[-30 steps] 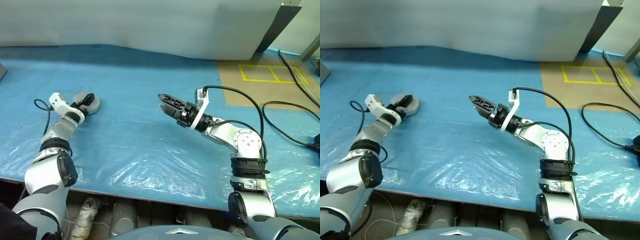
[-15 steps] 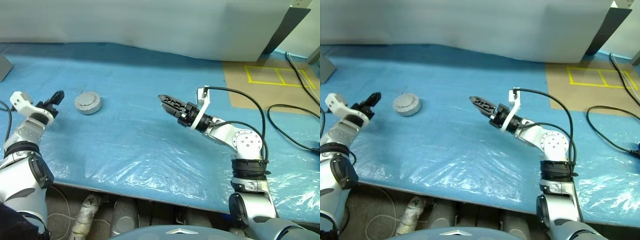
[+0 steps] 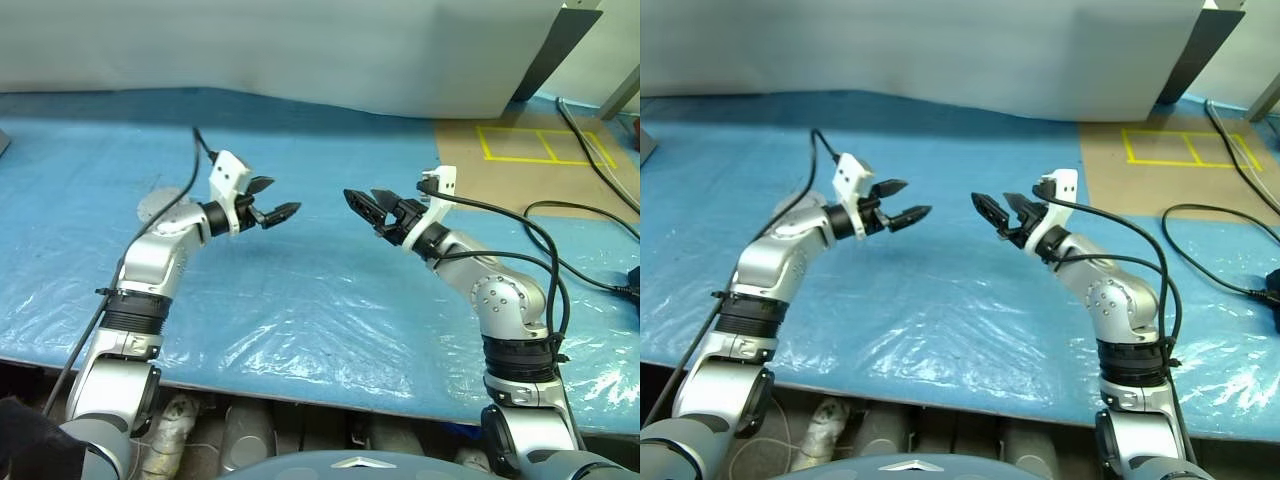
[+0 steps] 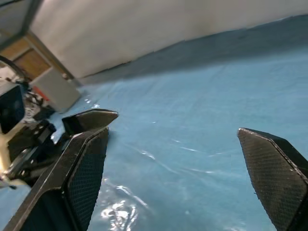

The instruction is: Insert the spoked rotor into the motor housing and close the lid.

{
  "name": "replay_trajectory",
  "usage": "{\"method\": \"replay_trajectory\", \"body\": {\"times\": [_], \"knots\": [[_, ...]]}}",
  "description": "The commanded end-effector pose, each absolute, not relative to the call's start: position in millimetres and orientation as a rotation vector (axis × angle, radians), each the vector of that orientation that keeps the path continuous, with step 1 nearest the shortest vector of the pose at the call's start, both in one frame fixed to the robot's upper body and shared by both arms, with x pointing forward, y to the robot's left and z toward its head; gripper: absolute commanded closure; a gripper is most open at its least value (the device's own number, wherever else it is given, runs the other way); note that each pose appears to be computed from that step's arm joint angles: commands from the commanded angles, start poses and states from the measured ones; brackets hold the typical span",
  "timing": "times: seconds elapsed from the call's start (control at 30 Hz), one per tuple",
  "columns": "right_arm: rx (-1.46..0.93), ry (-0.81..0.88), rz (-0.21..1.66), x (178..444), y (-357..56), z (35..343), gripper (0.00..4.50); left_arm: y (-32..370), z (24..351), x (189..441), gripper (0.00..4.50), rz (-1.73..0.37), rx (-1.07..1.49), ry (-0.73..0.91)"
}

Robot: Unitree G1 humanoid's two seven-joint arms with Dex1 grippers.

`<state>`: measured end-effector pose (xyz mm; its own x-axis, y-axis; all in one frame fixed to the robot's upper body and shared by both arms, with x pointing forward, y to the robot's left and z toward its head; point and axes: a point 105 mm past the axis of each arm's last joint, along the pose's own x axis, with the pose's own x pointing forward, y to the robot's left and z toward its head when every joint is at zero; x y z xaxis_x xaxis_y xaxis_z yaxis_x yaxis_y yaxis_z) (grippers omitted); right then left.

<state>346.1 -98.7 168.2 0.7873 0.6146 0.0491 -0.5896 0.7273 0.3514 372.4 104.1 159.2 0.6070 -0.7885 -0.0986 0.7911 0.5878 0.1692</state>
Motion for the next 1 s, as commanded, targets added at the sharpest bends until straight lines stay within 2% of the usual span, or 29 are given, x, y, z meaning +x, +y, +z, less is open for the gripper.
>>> {"method": "replay_trajectory", "body": {"times": [0.03,0.27,0.53,1.0], "knots": [[0.277,-0.012,0.658,346.9,-96.4,183.6,0.00,88.5,170.2,365.2,0.03,-0.978,0.253,-0.071],[0.196,-0.030,0.604,352.4,-102.9,183.3,0.00,81.2,186.8,362.6,0.03,-0.972,0.176,-0.178],[0.114,-0.014,0.533,360.0,-101.9,173.3,0.00,81.7,189.7,360.3,0.03,-0.932,0.109,-0.191],[0.068,-0.039,0.553,364.8,-83.6,169.7,0.00,92.6,175.9,365.8,0.03,-0.866,0.127,-0.148]]}}
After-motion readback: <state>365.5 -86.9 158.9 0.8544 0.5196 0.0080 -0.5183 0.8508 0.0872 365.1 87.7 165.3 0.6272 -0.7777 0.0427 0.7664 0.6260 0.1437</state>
